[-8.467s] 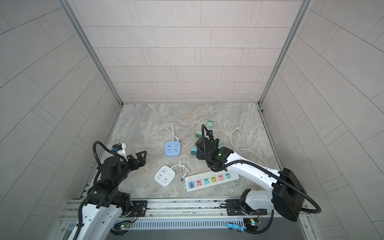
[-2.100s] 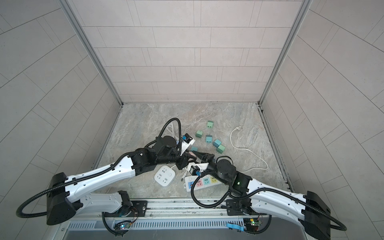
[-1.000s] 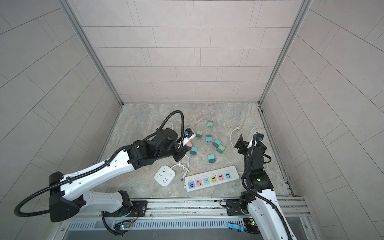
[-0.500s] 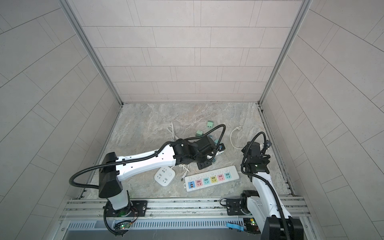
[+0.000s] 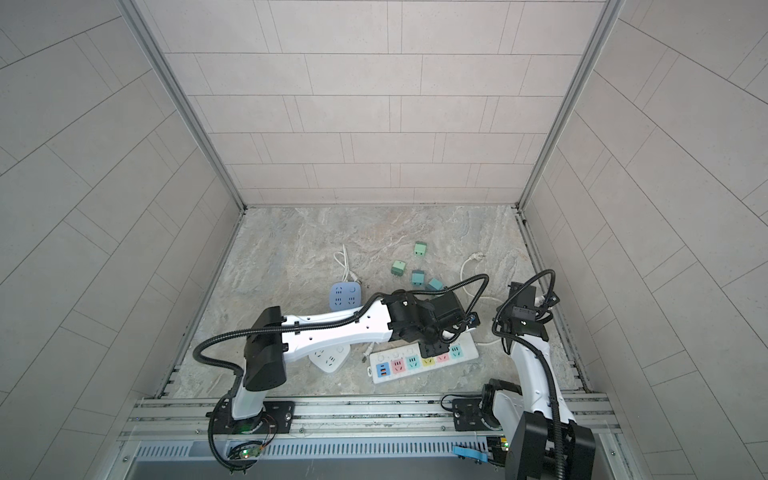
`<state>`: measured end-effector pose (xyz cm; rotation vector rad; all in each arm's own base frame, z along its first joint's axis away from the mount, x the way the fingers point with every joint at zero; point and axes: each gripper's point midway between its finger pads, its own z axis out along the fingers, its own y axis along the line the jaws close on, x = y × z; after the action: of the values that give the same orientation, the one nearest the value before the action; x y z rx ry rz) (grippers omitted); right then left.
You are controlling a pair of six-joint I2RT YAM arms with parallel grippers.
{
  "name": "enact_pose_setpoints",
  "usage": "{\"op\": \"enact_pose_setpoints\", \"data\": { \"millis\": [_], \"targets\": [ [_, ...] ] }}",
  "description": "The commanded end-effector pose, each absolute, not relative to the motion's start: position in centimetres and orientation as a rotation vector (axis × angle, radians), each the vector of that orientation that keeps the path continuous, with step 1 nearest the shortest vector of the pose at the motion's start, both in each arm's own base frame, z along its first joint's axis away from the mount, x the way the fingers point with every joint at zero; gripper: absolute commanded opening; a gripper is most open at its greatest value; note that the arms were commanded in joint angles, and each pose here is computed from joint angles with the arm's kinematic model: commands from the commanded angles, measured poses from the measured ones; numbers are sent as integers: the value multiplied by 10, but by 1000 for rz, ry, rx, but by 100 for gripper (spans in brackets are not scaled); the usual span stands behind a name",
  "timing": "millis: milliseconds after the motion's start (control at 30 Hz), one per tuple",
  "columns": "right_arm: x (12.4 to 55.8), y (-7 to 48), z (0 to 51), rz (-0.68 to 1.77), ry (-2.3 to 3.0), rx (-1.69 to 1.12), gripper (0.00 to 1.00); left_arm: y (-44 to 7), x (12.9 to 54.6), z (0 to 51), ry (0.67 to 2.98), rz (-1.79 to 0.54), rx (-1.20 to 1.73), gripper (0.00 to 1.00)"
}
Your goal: Insert the plug
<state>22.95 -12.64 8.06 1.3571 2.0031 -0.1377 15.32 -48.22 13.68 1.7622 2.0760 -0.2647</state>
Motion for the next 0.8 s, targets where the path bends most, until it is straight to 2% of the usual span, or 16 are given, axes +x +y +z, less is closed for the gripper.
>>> {"op": "enact_pose_setpoints", "data": {
  "millis": [0,267,767],
  "targets": [
    [225,-138,73,-163,1973,1419,43,-484,152,133,2078,-200,1831,0],
    [208,-160,39,-214,1925,1617,36,-505,160,125,2120,-154,1849,0],
    [201,-162,49,-234,1878,1603,36,-524,166,98,2160,-159,1841,0]
  ]
}}
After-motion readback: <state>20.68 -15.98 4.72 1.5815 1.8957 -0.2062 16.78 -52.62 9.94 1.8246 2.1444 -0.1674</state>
